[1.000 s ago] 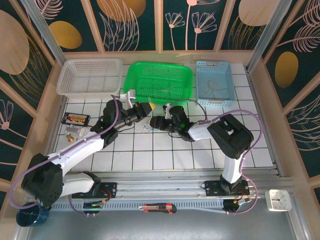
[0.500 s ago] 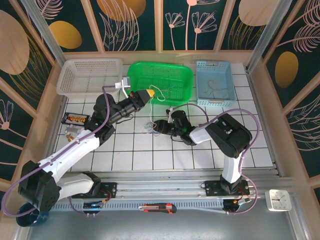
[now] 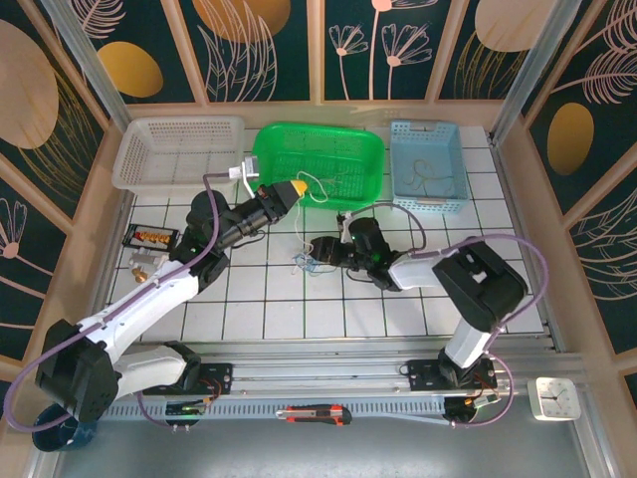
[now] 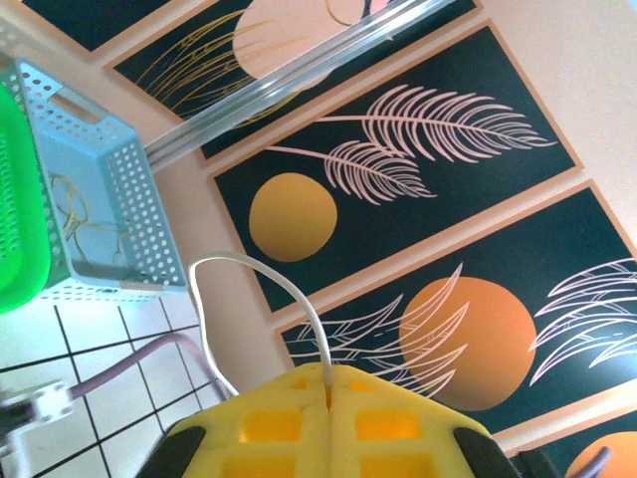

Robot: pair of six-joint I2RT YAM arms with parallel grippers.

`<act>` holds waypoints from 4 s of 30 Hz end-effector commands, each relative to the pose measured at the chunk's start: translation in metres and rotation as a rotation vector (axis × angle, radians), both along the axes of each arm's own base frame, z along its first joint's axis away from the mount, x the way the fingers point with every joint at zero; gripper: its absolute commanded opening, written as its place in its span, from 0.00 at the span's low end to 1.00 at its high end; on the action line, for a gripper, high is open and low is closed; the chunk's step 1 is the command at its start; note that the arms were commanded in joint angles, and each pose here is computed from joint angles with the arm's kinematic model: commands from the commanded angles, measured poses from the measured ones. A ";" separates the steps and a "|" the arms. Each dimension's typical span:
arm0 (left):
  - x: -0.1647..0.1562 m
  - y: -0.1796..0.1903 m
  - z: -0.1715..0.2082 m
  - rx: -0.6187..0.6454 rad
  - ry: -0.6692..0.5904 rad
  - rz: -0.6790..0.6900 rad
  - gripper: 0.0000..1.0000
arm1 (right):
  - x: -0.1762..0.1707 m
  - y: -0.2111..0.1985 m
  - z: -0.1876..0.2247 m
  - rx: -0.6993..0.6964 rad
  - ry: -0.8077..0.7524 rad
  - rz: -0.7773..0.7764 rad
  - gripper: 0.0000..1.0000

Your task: Untangle the cables

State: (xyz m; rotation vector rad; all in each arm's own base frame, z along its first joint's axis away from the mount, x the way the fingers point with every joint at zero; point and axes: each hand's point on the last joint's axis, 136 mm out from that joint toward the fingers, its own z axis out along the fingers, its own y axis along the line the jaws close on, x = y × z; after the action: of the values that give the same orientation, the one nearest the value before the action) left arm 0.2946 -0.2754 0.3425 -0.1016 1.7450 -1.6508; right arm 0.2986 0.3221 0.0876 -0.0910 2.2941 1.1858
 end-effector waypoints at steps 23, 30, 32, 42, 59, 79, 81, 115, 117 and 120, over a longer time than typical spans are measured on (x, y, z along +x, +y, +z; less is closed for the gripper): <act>-0.010 0.010 -0.007 -0.019 -0.106 0.034 0.00 | 0.012 -0.058 0.209 0.218 -0.287 -0.053 0.65; -0.010 0.010 -0.007 -0.022 -0.108 0.032 0.00 | 0.007 -0.027 0.226 0.345 -0.255 0.035 0.67; -0.010 0.010 -0.006 -0.024 -0.109 0.033 0.00 | 0.005 -0.016 0.226 0.370 -0.244 0.065 0.67; -0.011 0.011 -0.009 -0.026 -0.106 0.033 0.00 | -0.010 0.021 0.228 0.482 -0.197 0.183 0.46; -0.016 0.025 -0.038 0.022 -0.128 0.094 0.76 | 0.013 0.003 0.348 0.417 -0.482 0.184 0.00; -0.017 0.040 -0.181 0.570 -0.148 0.100 0.99 | 0.000 0.004 0.392 0.423 -0.562 0.240 0.00; -0.014 0.035 -0.188 0.601 -0.154 0.086 0.99 | -0.002 0.006 0.392 0.425 -0.561 0.247 0.00; 0.028 -0.004 -0.264 0.742 -0.129 0.017 0.37 | -0.047 -0.024 0.586 0.631 -0.992 0.227 0.00; 0.024 -0.003 -0.268 0.743 -0.120 0.009 0.37 | -0.044 -0.033 0.598 0.658 -1.017 0.207 0.00; 0.020 -0.001 -0.274 0.744 -0.106 0.001 0.37 | -0.041 -0.049 0.615 0.705 -1.059 0.176 0.00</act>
State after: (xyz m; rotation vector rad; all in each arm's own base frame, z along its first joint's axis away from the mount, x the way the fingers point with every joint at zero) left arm 0.3197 -0.2727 0.0668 0.2945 2.1733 -0.8643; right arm 0.2630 0.2931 0.6727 -0.5521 1.0491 1.4688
